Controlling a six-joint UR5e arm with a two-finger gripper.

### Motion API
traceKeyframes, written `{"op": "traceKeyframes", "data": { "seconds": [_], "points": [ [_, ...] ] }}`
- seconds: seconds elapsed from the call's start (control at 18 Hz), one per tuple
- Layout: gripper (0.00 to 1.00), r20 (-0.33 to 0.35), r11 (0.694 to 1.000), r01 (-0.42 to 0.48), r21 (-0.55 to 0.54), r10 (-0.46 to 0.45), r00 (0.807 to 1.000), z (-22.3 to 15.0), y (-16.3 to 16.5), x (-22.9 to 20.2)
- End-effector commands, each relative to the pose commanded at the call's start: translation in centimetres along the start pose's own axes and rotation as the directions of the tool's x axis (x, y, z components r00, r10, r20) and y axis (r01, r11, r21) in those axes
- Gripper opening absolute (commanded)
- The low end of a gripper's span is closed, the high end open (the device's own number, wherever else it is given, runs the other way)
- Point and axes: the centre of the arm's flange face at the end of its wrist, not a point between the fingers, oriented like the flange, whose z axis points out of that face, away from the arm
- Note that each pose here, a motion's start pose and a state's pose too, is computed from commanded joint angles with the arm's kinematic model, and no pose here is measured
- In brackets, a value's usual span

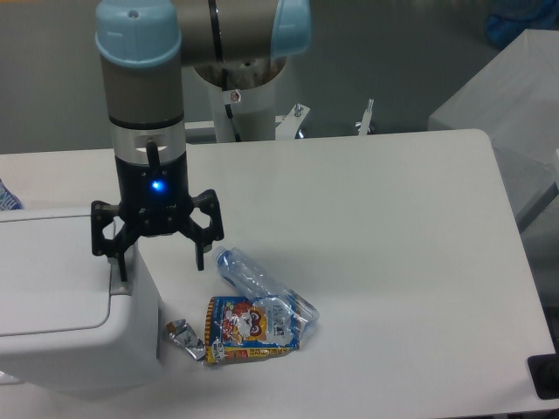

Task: Open the trash can
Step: 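Push the gripper fingers against the lid edge to swing it open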

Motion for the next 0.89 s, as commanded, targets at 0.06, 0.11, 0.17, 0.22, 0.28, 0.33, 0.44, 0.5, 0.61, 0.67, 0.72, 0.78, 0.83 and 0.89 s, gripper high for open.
{"op": "traceKeyframes", "data": {
  "seconds": [0.06,0.11,0.17,0.22,0.28,0.33,0.44,0.5,0.61,0.67,0.72,0.78,0.83,0.89],
  "points": [
    [1.0,0.002,1.0,-0.001,-0.003,0.001,1.0,0.13,0.1,-0.04],
    [1.0,0.002,1.0,-0.001,-0.006,0.001,1.0,0.3,0.23,-0.08],
    [1.0,0.003,1.0,0.0,-0.009,0.0,1.0,0.47,0.28,-0.11],
    [1.0,0.003,1.0,0.001,-0.007,-0.001,1.0,0.41,0.23,-0.09],
    [1.0,0.002,1.0,-0.002,-0.009,0.002,1.0,0.51,0.26,-0.01],
    [1.0,0.001,1.0,-0.003,-0.011,0.003,1.0,0.62,0.3,0.07],
    [1.0,0.002,1.0,-0.003,-0.014,0.003,1.0,0.83,0.3,0.04],
    [1.0,0.002,1.0,-0.002,-0.015,0.002,1.0,0.94,0.3,0.03],
    [1.0,0.002,1.0,-0.002,-0.017,0.002,1.0,1.05,0.3,0.02],
    [1.0,0.002,1.0,-0.002,-0.017,0.002,1.0,1.05,0.3,0.02],
    [1.0,0.002,1.0,-0.002,-0.017,0.002,1.0,1.05,0.3,0.02],
    [1.0,0.002,1.0,-0.002,-0.017,0.002,1.0,1.05,0.3,0.02],
    [1.0,0.002,1.0,-0.002,-0.015,0.002,1.0,0.99,0.26,0.03],
    [1.0,0.002,1.0,-0.002,-0.015,0.002,1.0,0.98,0.25,0.03]
  ]
}}
